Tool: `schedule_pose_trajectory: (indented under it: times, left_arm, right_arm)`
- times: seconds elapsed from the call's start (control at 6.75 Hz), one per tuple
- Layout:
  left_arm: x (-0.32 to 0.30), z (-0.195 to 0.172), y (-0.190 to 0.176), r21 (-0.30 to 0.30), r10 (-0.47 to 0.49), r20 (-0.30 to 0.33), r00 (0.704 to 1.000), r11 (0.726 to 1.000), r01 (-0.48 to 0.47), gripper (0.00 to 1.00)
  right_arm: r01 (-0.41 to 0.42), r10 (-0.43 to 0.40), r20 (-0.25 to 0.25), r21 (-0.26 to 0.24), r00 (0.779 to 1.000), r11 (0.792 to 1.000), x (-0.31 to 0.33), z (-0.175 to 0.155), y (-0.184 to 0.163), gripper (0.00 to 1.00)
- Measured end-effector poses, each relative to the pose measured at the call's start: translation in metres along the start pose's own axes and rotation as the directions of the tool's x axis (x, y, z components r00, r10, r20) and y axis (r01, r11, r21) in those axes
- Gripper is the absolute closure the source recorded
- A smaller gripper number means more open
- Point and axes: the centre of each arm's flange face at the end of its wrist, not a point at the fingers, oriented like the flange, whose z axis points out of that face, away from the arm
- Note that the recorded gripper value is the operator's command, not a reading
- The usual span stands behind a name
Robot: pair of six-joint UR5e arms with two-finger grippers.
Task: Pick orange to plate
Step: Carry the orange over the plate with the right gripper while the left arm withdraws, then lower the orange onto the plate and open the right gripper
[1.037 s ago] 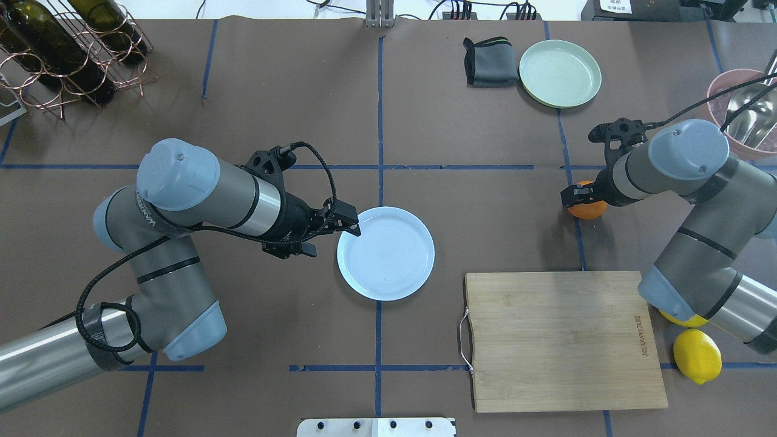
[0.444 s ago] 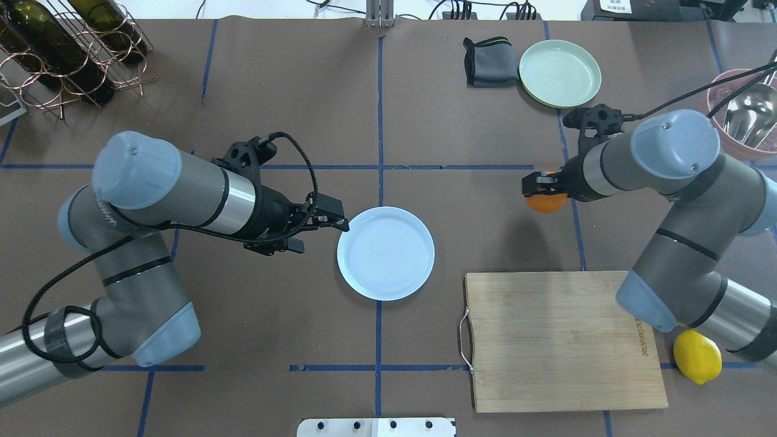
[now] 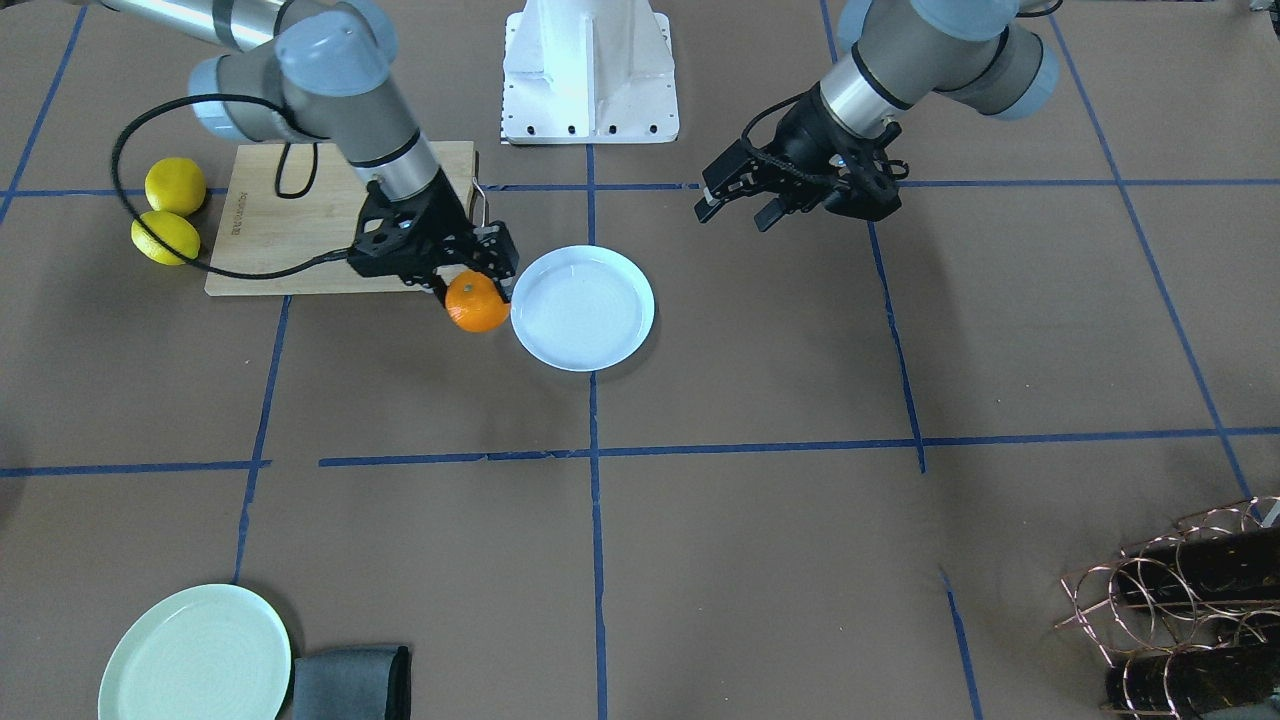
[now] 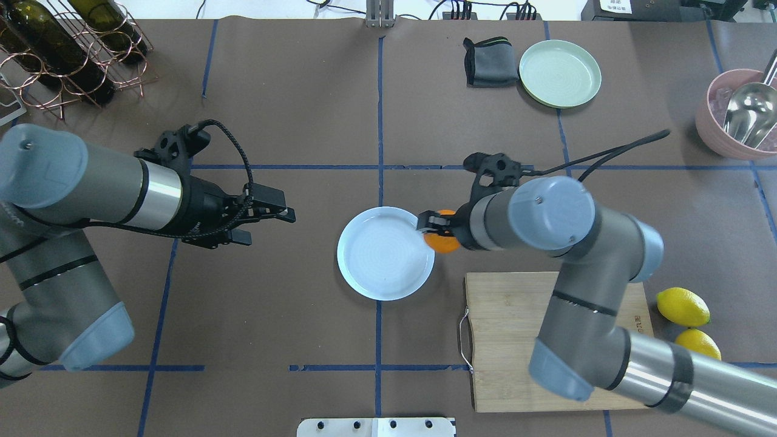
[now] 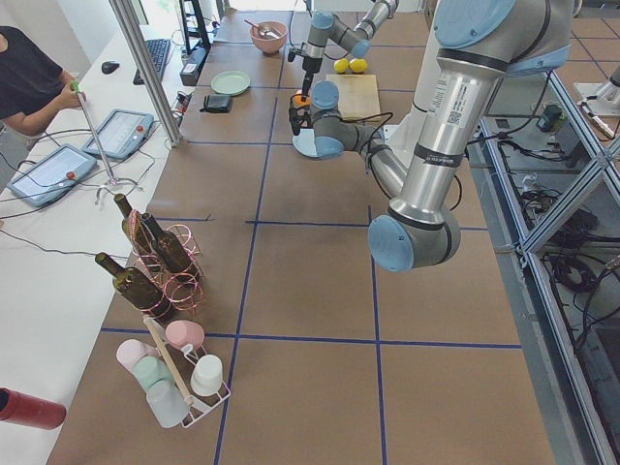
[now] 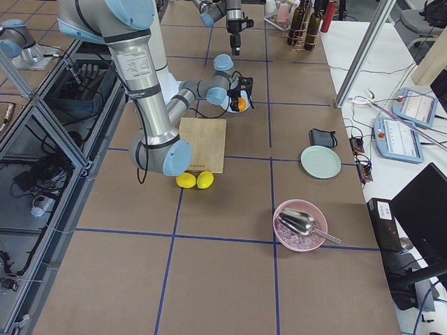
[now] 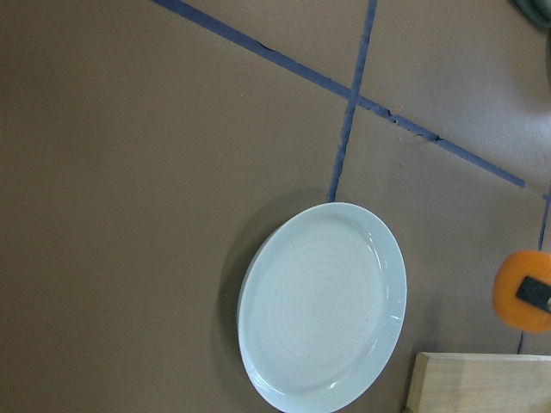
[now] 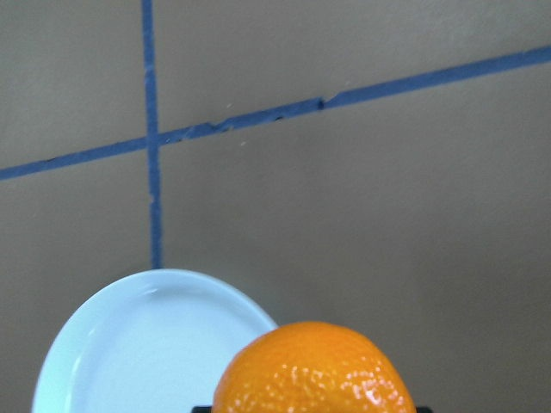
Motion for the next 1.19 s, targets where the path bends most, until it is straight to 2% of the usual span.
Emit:
schedule_pose_trajectory:
  times: [0.3, 0.59, 1.04, 1.19]
  left_arm:
    - [-0.017, -0.015, -0.009, 0.005, 0.009, 0.016, 1.000, 1.000, -0.009, 0.00]
    - [-0.019, -0.015, -0.012, 0.004, 0.008, 0.021, 1.000, 1.000, -0.008, 0.00]
    - [-0.017, -0.013, -0.011, 0.006, 0.010, 0.018, 1.000, 1.000, -0.010, 0.00]
    - [-0.017, -0.013, -0.011, 0.006, 0.010, 0.019, 1.000, 1.000, -0.010, 0.00]
  right_arm:
    - [-0.016, 0.016, -0.025, 0.013, 1.000, 1.000, -0.049, 0.021, 0.035, 1.00]
    - [-0.014, 0.015, -0.055, 0.022, 0.998, 1.000, -0.054, 0.038, 0.041, 1.00]
    - [-0.009, 0.013, -0.073, 0.051, 0.997, 0.999, -0.061, 0.051, 0.038, 0.99]
    - [-0.008, 0.013, -0.086, 0.059, 0.996, 0.998, -0.062, 0.059, 0.037, 0.43]
